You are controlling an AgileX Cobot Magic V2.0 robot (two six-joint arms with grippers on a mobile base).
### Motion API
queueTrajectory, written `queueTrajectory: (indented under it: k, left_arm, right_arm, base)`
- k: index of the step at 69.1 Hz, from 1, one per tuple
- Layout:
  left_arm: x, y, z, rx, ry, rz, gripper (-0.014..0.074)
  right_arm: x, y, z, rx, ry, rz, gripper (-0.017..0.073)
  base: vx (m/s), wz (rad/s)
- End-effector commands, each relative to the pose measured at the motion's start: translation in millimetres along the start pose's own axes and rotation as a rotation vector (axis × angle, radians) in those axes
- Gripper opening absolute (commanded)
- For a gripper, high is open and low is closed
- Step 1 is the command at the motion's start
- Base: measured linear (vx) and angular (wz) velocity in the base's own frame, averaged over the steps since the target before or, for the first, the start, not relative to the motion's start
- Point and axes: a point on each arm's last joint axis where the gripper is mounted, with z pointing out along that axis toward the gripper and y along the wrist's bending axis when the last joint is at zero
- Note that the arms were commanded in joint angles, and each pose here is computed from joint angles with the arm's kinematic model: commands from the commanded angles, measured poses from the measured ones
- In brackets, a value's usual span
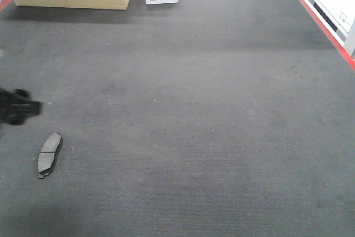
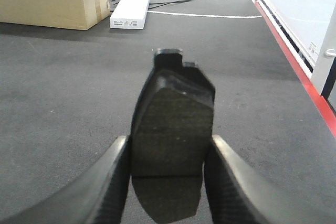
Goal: Move and align brake pads A on conveyor
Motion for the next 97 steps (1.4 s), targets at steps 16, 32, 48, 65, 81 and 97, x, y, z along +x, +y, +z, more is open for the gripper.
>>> queueTrajectory:
  k: [16, 32, 48, 65, 81, 97]
  left_arm:
    - [48, 2.3, -87, 0.029, -0.409, 0.004, 0.0481]
    - [100, 5.6, -114, 0.037, -0.582, 0.006, 0.0481]
    - [135, 7.7, -127, 0.045, -0.702, 0.002, 0.0481]
    - [147, 8.5, -129, 0.043, -0.683, 0.002, 0.0481]
    - [148, 8.6, -129, 0.042, -0.671, 0.002, 0.0481]
    - [148, 8.6, -129, 0.042, -0.671, 0.002, 0.0481]
  right_arm:
    - [-18, -0.9, -3, 0.009, -0.121, -0.016, -0.0008]
    - [-18, -0.9, -3, 0.009, -0.121, -0.016, -0.0008]
    - [-18, -0.9, -3, 0.009, -0.121, -0.016, -0.0008]
    - [-18, -0.9, -3, 0.009, -0.121, -0.016, -0.0008]
    - [-18, -0.9, -3, 0.009, -0.121, -0.016, -0.0008]
    - [-18, -0.9, -3, 0.009, -0.121, -0.016, -0.0008]
  base:
    - [0.00, 0.00]
    - [0.00, 0.00]
    - [0.00, 0.00]
    - [0.00, 0.00]
    - [0.00, 0.00]
    - [0.00, 0.00]
